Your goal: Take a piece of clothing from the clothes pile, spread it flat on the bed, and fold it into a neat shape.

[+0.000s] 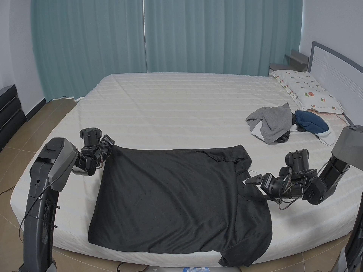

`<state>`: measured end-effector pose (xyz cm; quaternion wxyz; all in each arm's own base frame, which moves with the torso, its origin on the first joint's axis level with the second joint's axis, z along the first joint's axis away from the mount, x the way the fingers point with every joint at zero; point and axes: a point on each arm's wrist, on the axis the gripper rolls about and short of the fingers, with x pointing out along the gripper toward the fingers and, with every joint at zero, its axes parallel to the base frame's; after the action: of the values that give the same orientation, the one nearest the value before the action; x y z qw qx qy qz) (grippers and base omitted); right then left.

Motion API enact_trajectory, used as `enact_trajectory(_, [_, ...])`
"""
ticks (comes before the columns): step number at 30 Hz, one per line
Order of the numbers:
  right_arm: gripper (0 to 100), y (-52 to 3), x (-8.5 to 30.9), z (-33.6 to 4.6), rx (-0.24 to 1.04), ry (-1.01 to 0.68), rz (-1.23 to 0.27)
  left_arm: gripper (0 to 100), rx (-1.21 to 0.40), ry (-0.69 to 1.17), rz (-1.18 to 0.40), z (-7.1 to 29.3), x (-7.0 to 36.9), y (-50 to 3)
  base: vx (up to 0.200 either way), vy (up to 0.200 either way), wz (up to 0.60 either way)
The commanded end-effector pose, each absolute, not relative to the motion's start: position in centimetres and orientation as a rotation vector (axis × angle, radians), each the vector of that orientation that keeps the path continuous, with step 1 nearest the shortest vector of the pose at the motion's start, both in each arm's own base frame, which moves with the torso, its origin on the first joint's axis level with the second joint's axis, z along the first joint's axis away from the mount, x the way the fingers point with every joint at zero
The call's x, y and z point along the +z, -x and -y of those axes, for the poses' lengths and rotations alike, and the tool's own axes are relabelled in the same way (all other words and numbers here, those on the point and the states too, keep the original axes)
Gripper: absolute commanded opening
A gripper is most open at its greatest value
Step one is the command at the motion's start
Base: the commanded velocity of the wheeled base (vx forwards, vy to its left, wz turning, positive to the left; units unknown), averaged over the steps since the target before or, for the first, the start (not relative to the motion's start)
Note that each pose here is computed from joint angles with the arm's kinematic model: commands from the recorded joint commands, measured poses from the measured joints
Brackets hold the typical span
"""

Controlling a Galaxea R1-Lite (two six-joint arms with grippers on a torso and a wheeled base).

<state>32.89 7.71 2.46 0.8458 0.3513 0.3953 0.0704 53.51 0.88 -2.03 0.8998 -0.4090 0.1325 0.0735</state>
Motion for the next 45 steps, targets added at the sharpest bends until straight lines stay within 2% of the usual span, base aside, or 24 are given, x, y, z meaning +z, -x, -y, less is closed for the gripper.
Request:
enact_trajectory(1, [100,-36.6,2.1,-7.3,0.153,-0.718,-0.772,0,0.149,0.871,-0.234,-1.3,-1.5,-53.8,0.000,0.000,0.00])
enact_trajectory(6, [100,-41.6,0.3,-7.3,0.104,-0.676,-0.730,0,0.130,0.879,-0.182,-1.6,-1.1,-53.9,0.000,0.000,0.00])
enact_trajectory(11, [100,-44.1,-2.9,-6.9,0.111,-0.550,-0.738,0,0.126,0.876,-0.163,-1.7,-1.3,-54.1,0.000,0.000,0.00])
enact_trajectory(16, [100,-46.2,-4.0,-7.4,0.109,-0.543,-0.690,0,0.154,0.869,-0.120,-1.7,-1.6,-54.2,0.000,0.000,0.00])
enact_trajectory(25, [100,-49.3,-5.1,-8.5,0.083,-0.513,-0.594,0,0.163,0.868,-0.132,-1.7,-2.0,-54.2,0.000,0.000,0.00])
enact_trajectory(26, [0,-49.5,-5.0,-8.5,0.081,-0.515,-0.582,0,0.161,0.868,-0.131,-1.6,-2.0,-54.2,0.000,0.000,0.00])
enact_trajectory(38, [0,-51.5,-1.8,-8.1,0.087,-0.539,-0.409,0,0.180,0.856,-0.119,-1.9,-2.7,-54.5,0.000,0.000,0.00])
enact_trajectory(45, [0,-52.8,-2.8,-8.3,0.093,-0.544,-0.342,0,0.221,0.852,-0.060,-2.6,-2.5,-55.1,0.000,0.000,0.00])
